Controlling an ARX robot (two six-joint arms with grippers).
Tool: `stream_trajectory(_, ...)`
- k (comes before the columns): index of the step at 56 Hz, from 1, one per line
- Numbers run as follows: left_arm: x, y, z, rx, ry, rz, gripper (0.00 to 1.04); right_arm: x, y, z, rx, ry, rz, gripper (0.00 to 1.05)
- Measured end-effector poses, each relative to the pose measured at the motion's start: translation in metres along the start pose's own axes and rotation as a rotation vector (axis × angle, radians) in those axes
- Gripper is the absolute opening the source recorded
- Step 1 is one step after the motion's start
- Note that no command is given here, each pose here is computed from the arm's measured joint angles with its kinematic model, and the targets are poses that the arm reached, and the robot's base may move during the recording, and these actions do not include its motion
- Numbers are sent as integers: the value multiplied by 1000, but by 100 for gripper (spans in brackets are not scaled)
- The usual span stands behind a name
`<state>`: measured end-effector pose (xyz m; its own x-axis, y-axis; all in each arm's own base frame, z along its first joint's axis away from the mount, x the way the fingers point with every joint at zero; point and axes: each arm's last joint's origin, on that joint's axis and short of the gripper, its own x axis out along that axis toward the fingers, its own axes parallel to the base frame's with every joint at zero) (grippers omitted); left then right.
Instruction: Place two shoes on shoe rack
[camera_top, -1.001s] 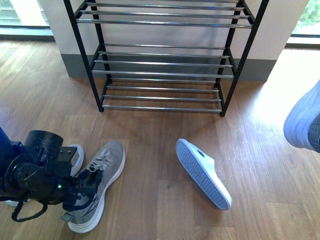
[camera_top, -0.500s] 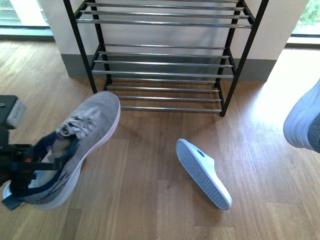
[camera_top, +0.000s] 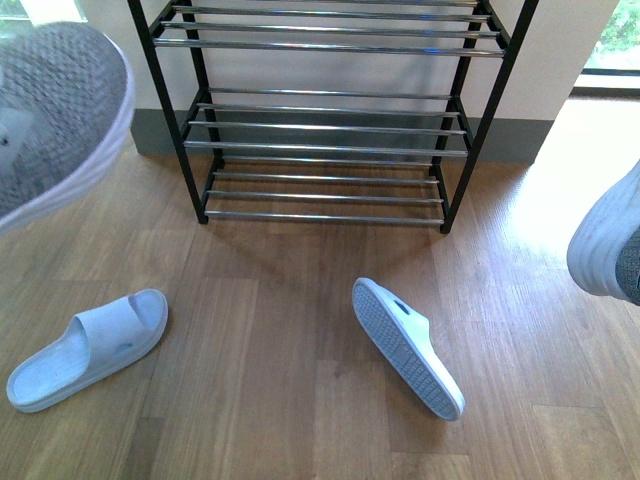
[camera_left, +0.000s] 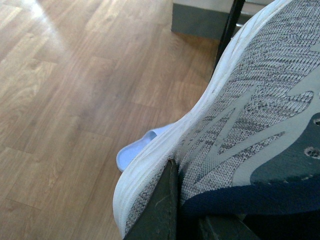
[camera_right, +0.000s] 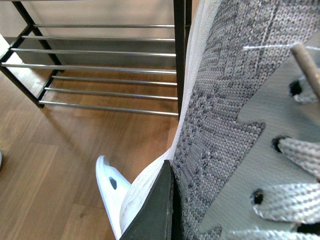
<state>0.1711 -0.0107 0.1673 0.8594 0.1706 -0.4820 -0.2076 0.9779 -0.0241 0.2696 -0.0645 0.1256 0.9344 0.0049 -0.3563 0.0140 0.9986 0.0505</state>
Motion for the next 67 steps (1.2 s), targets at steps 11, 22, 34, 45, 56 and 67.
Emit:
stream_trajectory(11, 0, 1, -2, -10, 3, 0, 2, 0, 0, 0, 0, 0, 0, 2)
stream_trajectory(22, 0, 1, -2, -9, 3, 0, 2, 0, 0, 0, 0, 0, 0, 2)
stream_trajectory(34, -1, 1, -2, -10, 3, 1, 2, 0, 0, 0, 0, 0, 0, 2)
stream_trajectory(45, -1, 1, -2, -10, 3, -1, 2, 0, 0, 0, 0, 0, 0, 2)
stream_trajectory(56, -1, 1, -2, -10, 3, -1, 2, 0, 0, 0, 0, 0, 0, 2)
stream_trajectory(67, -1, 1, -2, -10, 3, 1, 2, 0, 0, 0, 0, 0, 0, 2)
